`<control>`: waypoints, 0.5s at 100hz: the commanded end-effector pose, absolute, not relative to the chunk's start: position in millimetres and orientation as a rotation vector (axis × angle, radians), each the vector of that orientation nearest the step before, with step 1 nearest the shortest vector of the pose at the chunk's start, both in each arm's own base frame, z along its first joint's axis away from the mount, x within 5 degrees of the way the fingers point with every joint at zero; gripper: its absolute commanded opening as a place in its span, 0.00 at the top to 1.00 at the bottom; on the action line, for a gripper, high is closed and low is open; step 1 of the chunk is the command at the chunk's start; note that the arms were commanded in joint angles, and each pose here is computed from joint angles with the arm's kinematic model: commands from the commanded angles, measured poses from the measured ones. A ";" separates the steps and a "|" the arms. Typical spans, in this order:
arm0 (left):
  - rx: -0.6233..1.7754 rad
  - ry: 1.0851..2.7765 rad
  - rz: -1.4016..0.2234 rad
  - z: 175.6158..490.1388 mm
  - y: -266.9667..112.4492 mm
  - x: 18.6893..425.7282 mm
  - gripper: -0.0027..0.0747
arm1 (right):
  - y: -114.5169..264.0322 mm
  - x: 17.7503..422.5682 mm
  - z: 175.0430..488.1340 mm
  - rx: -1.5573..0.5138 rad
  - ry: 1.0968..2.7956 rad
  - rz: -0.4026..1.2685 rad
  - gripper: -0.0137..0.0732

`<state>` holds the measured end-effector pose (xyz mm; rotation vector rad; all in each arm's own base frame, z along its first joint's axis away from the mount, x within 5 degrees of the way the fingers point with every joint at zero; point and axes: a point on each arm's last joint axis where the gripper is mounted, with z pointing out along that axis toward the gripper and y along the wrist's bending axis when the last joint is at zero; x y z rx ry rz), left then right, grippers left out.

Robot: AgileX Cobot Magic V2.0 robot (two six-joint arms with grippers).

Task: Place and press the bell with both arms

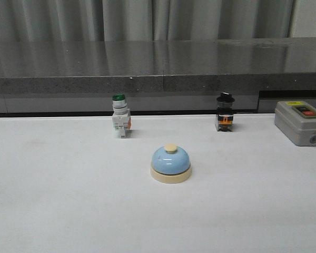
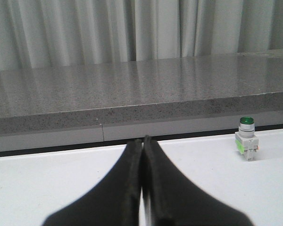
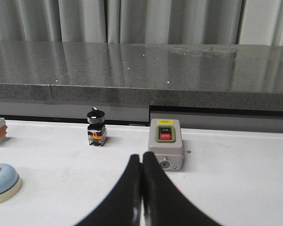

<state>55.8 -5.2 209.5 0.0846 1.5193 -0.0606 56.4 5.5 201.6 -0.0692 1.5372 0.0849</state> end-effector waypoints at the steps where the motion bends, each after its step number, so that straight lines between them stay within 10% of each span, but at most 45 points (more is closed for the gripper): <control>1: 0.074 1.454 -0.071 203.7 -5.2 54.9 0.99 | 5.3 53.5 214.7 -0.074 1.423 0.075 0.91; 50: 0.074 1.454 -0.071 203.7 -5.2 54.9 0.99 | 4.9 48.3 250.6 -0.070 1.332 0.078 0.91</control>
